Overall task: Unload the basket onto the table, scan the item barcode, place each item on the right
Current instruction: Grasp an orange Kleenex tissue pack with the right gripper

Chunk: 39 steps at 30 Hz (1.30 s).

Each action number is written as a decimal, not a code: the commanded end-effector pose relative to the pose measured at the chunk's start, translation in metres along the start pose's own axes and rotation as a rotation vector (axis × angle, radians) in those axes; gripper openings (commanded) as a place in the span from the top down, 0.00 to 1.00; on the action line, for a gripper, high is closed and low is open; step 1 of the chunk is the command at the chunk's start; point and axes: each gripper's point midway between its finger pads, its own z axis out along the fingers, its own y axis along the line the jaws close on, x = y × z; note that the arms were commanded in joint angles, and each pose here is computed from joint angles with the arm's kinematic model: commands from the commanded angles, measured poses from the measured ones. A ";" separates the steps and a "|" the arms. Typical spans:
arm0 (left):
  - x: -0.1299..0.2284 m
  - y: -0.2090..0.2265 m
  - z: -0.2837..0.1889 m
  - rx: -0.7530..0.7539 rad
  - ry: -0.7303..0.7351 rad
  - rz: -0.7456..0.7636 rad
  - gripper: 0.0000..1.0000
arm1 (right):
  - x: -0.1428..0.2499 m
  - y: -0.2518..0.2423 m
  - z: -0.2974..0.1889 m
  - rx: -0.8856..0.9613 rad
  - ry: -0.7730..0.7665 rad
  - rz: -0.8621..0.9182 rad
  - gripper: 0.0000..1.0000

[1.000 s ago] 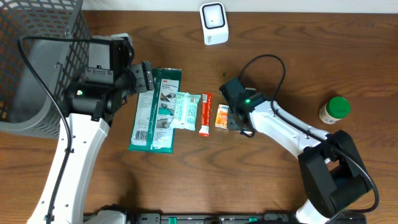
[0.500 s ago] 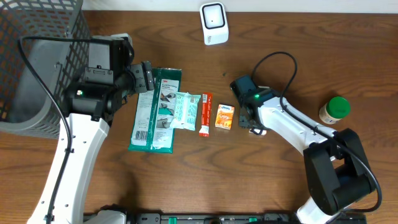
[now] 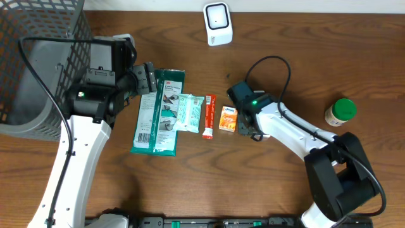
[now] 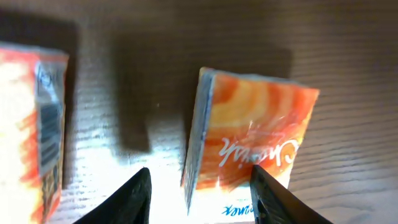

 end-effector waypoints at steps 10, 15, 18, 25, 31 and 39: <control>0.001 0.001 0.000 -0.006 0.002 -0.005 0.16 | 0.010 -0.014 0.006 0.064 -0.019 -0.022 0.67; 0.001 0.001 0.000 -0.006 0.002 -0.005 0.16 | 0.008 -0.013 0.006 0.062 -0.024 -0.047 0.61; 0.001 0.001 0.000 -0.006 0.002 -0.005 0.16 | -0.001 -0.012 0.001 0.060 -0.049 -0.053 0.58; 0.001 0.001 0.000 -0.006 0.002 -0.005 0.16 | -0.018 -0.006 -0.009 0.046 -0.090 -0.075 0.56; 0.001 0.001 0.000 -0.006 0.002 -0.005 0.16 | -0.018 -0.008 -0.009 0.054 -0.092 -0.079 0.55; 0.001 0.001 0.000 -0.006 0.002 -0.005 0.16 | -0.016 -0.015 -0.006 0.092 -0.094 -0.083 0.62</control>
